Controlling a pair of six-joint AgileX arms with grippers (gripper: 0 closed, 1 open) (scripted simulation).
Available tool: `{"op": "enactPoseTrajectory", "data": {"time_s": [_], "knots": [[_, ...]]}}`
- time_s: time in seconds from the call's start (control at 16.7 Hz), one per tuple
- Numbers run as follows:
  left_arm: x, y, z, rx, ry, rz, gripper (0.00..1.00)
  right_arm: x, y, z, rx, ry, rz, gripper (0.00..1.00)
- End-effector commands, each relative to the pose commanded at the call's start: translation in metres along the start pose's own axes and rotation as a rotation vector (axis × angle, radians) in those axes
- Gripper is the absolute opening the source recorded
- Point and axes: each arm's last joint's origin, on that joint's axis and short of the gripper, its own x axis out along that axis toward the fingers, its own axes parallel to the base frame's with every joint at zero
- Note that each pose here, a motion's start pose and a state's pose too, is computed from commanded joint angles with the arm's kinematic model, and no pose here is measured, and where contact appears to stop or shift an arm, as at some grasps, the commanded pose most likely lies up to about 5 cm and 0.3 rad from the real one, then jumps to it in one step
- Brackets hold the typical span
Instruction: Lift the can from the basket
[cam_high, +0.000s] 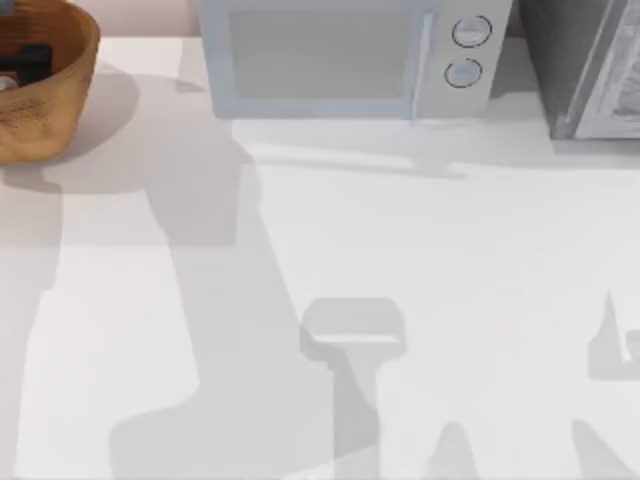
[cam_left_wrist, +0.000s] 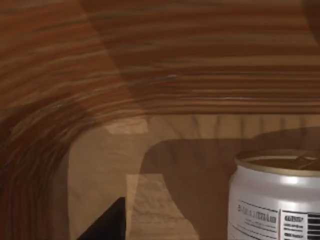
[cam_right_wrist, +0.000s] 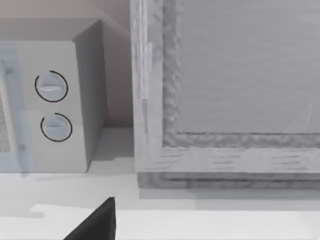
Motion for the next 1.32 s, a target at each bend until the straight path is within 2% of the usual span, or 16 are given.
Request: {"op": "enactPoseTrajectory", "data": {"time_s": [0.66, 1.14, 1.2, 1.32], "knots": [[0.0, 0.0, 0.0, 0.0, 0.0, 0.0, 0.02, 0.0, 0.0, 0.0, 0.0, 0.0, 0.0, 1.0], [0.0, 0.0, 0.0, 0.0, 0.0, 0.0, 0.0, 0.0, 0.0, 0.0, 0.0, 0.0, 0.0, 1.0], [-0.017, 0.001, 0.005, 0.005, -0.037, 0.011, 0.0, 0.0, 0.0, 0.0, 0.0, 0.0, 0.0, 1.0], [-0.019, 0.001, 0.005, 0.004, -0.04, 0.016, 0.0, 0.0, 0.0, 0.0, 0.0, 0.0, 0.0, 1.0]]}}
